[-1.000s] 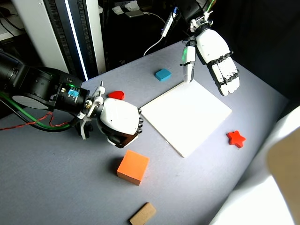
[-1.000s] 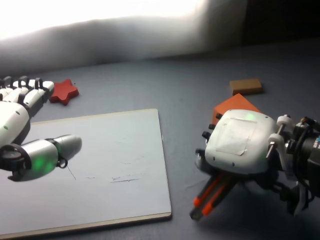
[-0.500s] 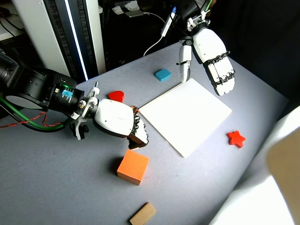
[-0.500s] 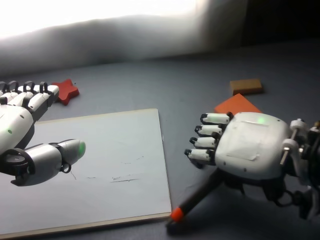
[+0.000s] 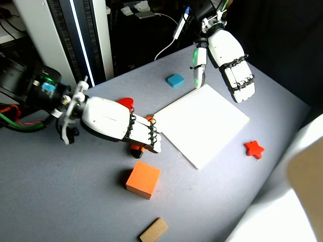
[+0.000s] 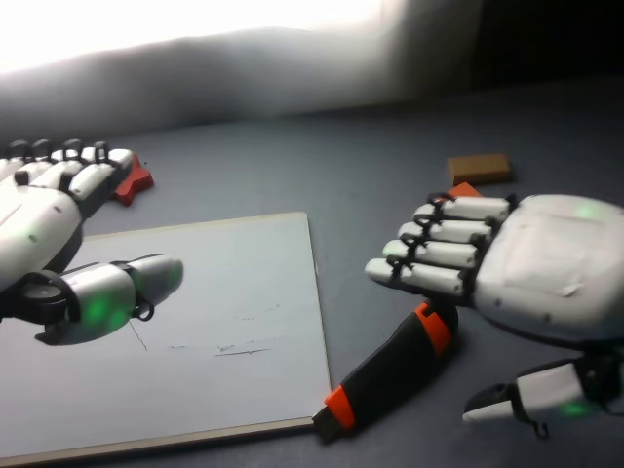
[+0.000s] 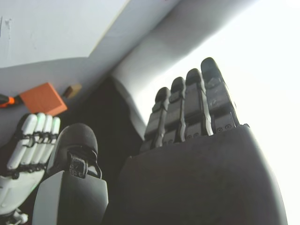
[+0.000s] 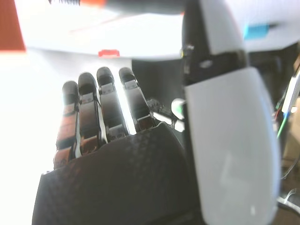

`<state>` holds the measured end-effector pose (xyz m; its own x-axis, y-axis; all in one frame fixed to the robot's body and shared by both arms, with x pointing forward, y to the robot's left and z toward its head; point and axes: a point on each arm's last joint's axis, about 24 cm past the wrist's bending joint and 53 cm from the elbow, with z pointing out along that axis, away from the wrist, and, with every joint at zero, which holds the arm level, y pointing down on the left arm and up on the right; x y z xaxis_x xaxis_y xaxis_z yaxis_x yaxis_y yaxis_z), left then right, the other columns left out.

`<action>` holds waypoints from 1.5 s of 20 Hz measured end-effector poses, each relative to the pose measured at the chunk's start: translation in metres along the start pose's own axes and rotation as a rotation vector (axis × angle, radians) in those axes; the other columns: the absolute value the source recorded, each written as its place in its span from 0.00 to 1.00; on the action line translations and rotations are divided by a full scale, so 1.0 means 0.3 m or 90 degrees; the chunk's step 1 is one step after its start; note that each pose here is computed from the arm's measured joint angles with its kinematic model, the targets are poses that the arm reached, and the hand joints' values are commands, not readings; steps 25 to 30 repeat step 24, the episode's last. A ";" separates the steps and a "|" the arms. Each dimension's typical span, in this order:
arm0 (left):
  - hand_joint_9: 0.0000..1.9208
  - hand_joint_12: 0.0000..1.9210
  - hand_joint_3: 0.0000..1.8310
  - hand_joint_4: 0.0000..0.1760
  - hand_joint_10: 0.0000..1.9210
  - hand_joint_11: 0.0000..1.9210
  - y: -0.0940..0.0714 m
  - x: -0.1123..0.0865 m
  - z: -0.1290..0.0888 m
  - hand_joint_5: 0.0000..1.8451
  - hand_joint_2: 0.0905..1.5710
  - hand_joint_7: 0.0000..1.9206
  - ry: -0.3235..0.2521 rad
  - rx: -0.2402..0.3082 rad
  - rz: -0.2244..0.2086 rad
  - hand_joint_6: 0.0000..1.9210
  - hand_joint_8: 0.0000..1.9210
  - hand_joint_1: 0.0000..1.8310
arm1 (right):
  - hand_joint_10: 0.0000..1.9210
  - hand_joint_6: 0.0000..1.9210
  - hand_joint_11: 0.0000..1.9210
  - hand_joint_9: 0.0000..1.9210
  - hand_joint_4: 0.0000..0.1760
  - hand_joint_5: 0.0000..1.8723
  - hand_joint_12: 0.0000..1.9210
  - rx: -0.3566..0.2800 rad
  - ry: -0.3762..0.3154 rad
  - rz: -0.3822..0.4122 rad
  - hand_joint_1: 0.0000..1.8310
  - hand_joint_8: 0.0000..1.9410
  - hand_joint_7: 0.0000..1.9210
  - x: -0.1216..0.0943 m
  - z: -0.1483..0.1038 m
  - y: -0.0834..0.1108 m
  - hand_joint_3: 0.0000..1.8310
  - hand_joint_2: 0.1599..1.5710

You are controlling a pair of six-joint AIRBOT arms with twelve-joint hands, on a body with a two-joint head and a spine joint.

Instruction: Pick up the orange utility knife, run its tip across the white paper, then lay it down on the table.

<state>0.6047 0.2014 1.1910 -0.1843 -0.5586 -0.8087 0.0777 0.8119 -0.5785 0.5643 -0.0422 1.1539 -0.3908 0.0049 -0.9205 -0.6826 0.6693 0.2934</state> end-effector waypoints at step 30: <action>0.53 1.00 0.00 0.00 0.97 0.43 -0.041 -0.050 0.022 0.52 0.98 0.57 0.003 0.025 0.019 0.90 0.89 0.21 | 1.00 1.00 0.58 0.59 0.00 0.50 1.00 0.086 -0.050 0.097 0.02 0.99 0.57 -0.129 -0.199 -0.127 0.06 1.00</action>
